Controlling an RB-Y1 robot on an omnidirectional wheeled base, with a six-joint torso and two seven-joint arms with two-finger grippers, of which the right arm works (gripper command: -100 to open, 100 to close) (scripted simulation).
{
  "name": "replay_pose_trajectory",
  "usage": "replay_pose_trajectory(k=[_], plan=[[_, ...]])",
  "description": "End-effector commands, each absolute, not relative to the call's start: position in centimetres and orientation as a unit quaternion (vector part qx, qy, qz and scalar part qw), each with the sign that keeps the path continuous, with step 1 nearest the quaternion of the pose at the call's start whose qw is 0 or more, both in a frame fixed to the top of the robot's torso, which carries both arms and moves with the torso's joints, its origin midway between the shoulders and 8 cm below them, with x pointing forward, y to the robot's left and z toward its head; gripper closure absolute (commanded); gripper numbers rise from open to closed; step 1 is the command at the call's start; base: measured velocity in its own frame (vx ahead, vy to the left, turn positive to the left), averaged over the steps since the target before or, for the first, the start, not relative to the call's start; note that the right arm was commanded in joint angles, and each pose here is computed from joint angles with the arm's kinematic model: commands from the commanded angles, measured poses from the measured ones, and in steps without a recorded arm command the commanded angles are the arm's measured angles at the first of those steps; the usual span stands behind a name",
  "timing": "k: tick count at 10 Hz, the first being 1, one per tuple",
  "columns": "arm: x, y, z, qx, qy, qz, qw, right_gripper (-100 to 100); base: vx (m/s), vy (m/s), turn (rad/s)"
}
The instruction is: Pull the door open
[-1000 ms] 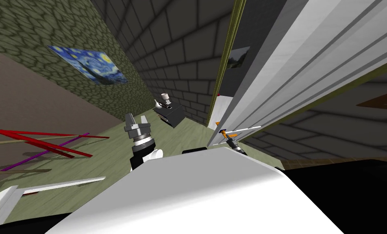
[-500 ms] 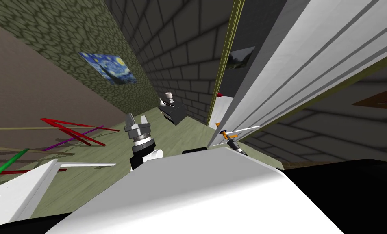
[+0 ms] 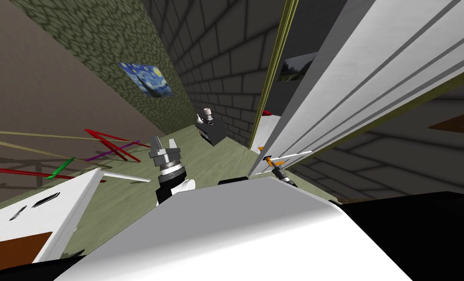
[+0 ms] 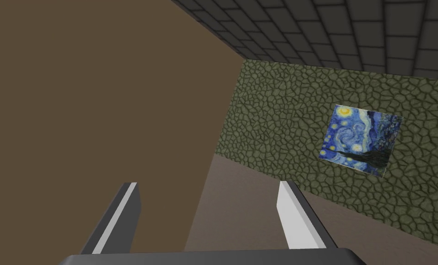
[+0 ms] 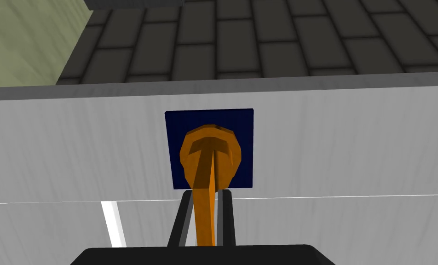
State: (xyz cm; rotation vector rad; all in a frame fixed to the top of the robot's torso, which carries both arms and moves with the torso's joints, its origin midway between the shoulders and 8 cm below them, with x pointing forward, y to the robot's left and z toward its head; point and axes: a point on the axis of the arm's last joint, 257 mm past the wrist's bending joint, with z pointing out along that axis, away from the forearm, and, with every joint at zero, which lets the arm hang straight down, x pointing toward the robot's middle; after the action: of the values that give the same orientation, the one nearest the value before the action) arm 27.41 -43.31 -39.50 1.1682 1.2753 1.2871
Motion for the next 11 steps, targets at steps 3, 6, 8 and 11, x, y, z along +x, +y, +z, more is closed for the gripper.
replay_pose_trajectory(k=[3,6,8,11], plan=[[27.49,-43.86,-39.4,0.478,0.522,0.523,0.475,100,-0.193,-0.069,0.156],[27.7,-44.02,-39.31,0.477,0.523,0.523,0.476,100,-0.188,-0.06,0.137],[27.79,-44.08,-39.26,0.476,0.523,0.523,0.476,100,-0.138,-0.041,0.067],[27.64,-43.33,-39.58,0.477,0.524,0.526,0.47,100,-0.111,-0.036,0.112]])
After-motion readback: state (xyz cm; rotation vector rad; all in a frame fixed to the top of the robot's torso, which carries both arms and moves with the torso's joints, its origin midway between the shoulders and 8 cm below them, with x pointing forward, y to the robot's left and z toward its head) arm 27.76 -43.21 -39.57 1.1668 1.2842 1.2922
